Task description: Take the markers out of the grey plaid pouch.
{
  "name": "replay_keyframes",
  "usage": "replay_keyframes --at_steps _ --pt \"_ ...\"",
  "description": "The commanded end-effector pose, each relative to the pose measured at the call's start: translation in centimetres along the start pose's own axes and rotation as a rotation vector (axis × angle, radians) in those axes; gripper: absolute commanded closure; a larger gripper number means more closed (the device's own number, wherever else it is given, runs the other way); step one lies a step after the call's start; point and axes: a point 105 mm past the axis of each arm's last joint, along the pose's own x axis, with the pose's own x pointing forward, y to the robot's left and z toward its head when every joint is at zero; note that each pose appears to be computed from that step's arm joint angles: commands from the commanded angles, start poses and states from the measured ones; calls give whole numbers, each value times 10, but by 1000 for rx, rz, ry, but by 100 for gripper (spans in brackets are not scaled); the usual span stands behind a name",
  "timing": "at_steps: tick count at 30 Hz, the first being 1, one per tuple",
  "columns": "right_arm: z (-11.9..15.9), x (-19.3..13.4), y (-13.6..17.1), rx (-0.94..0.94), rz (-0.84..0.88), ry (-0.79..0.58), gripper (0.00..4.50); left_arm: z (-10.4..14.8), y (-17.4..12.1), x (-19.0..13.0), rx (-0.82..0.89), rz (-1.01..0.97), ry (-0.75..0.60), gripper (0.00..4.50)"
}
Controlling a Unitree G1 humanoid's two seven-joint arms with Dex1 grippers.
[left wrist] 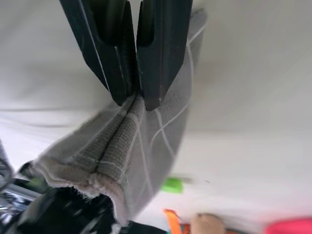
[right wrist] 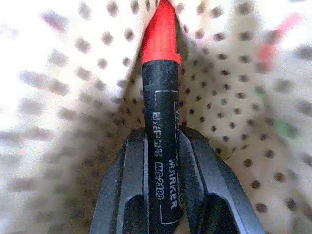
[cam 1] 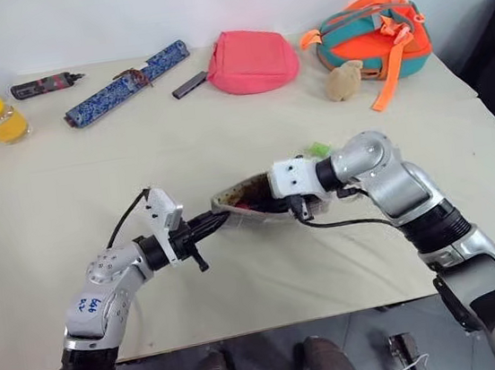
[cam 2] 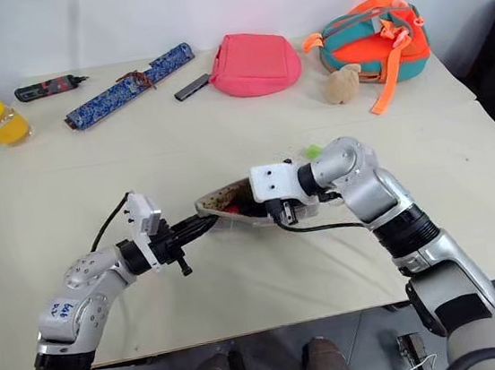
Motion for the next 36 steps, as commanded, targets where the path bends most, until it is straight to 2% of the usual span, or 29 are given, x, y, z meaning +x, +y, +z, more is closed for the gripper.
replay_keyframes --at_steps 1,7,9,13,17,20,22,28,31,34,36 --pt "20 -23 -10 3 -55 -97 398 10 17 -8 103 70 -13 450" --pt "46 -34 -28 62 -165 -268 398 29 28 -11 226 126 -76 450" --pt "56 -34 -29 62 -168 -316 398 30 34 -15 295 148 -59 450" --pt "86 -36 -29 75 -156 -475 398 47 50 -21 362 234 -125 450" --pt "89 -39 -34 80 -187 -496 398 52 66 -34 508 308 -78 450" --pt "71 -42 -40 58 -235 -399 398 54 87 -61 656 411 1 450" --pt "33 -37 -39 22 -262 -217 398 63 103 -87 708 518 27 450" --pt "-51 -38 -32 48 -352 75 398 63 116 -127 953 641 205 450" --pt "-73 -37 -24 108 -376 117 398 53 111 -129 1026 648 251 450" --pt "-79 -31 -17 126 -374 110 398 30 107 -126 977 667 284 450" --pt "-77 -27 -13 157 -368 80 398 14 96 -117 850 659 235 450"
